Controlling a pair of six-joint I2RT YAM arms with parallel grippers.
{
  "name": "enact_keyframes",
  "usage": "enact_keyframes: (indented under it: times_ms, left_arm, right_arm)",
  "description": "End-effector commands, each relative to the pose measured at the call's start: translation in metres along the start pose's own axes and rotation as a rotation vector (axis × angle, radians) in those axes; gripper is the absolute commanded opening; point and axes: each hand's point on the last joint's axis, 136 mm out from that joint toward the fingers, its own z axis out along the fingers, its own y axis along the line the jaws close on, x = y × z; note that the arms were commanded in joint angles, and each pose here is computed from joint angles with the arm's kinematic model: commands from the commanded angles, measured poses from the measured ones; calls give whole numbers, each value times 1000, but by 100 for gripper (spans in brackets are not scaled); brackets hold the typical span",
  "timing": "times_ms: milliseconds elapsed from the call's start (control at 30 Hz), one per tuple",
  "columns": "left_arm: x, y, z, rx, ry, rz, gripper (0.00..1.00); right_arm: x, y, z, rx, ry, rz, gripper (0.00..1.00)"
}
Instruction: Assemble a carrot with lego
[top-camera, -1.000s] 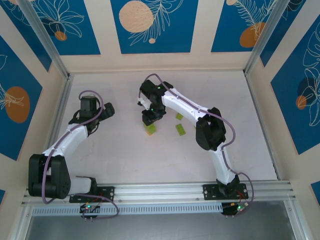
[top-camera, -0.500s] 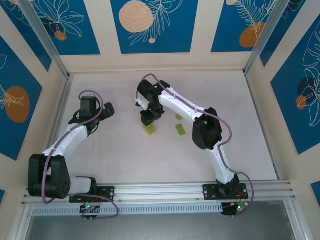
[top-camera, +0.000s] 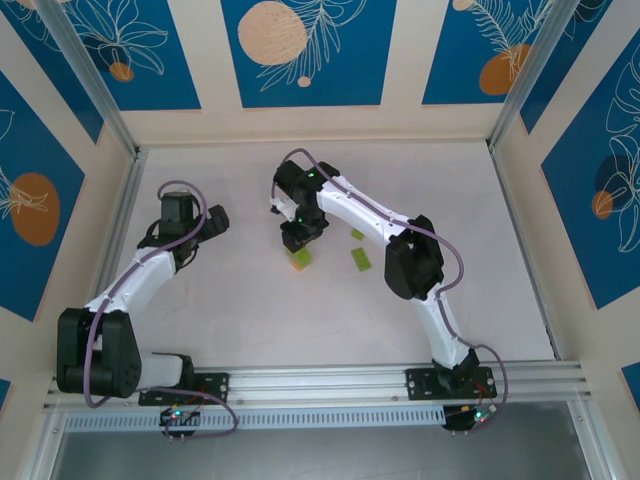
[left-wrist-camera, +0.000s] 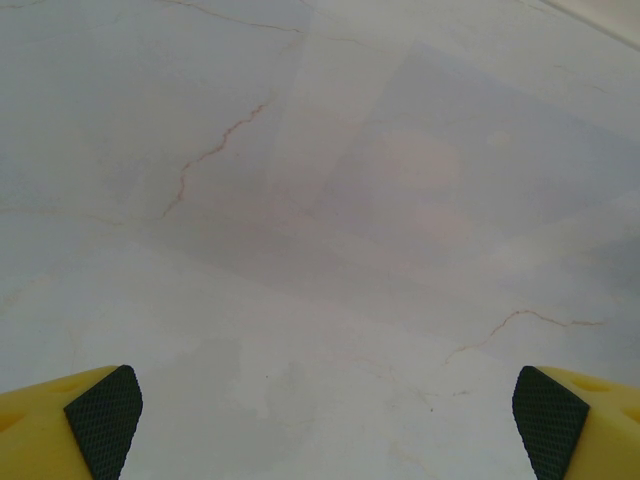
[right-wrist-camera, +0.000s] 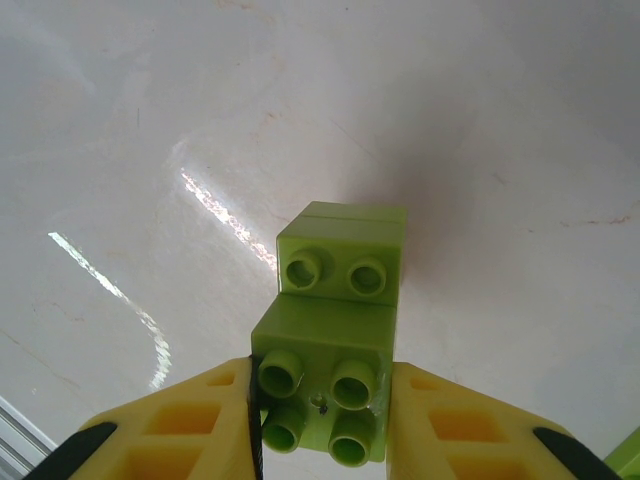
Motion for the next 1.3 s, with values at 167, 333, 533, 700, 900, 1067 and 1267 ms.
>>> enact_keyframes:
  times_ms: [167, 333, 533, 700, 900, 1067, 1267]
  left_arm:
    - [-14, -6, -5, 23, -32, 2, 98]
    - [-14, -6, -7, 23, -34, 4, 98]
    - [-14, -6, -6, 23, -32, 2, 98]
    - [-14, -6, -7, 23, -33, 3, 98]
    - [-14, -5, -7, 22, -35, 4, 98]
    - [-13, -5, -7, 22, -33, 4, 98]
    - [-14, -5, -8, 19, -34, 3, 98]
  right_arm:
    - [36, 7, 22, -19, 174, 8, 31]
    - [36, 9, 14, -18, 151, 26, 31]
    - [41, 16, 2, -40, 118, 35, 31]
    - [47, 18, -3, -40, 125, 15, 31]
    - [52, 17, 2, -34, 150, 13, 32]
    - [48, 19, 2, -38, 123, 18, 39]
    - [34, 22, -10, -44, 45, 8, 47]
